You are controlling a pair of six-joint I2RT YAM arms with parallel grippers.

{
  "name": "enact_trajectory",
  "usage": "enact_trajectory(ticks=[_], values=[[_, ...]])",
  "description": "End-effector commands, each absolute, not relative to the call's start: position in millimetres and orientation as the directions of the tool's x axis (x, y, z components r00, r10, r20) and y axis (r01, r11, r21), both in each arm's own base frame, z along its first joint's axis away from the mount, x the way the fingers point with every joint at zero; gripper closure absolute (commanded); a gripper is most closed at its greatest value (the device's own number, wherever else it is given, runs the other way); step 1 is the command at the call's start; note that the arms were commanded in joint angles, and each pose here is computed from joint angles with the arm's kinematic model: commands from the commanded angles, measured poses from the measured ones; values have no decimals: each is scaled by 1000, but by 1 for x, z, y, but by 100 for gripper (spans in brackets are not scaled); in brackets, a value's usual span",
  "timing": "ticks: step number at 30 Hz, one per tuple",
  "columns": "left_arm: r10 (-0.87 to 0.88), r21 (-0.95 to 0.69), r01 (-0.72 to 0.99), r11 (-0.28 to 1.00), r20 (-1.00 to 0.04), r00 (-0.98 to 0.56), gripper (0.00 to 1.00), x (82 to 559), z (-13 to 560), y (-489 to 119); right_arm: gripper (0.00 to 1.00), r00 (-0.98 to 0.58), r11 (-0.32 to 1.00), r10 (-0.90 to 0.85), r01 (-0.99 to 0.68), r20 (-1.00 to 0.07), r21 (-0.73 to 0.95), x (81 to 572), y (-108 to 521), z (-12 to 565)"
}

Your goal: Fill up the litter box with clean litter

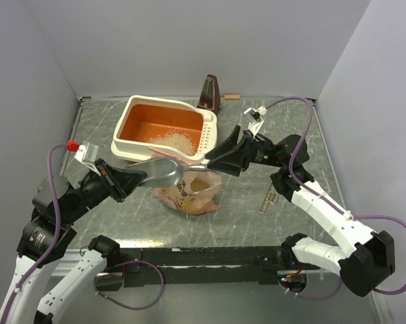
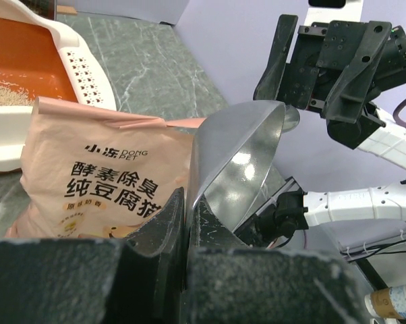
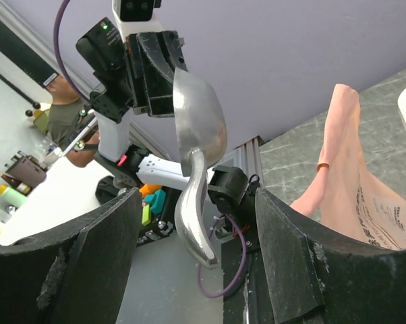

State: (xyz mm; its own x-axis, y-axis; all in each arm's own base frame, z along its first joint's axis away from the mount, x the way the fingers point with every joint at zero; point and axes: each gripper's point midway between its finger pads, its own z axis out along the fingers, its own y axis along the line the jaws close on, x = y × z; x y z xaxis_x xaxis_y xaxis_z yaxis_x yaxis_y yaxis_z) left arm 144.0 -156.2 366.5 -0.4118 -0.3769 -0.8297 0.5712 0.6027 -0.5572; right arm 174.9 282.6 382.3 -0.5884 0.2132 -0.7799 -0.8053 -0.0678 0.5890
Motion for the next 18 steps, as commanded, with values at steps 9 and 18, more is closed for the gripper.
enact_trajectory(ticks=[9,18], values=[[-419,-552,637,538,-831,-366,99,155,398,-170,26,-535,-125,202,-845,-820,521,159,285,392],[-412,-550,638,539,-833,-370,99,157,398,-171,28,-532,-131,175,-846,-828,516,155,294,392]])
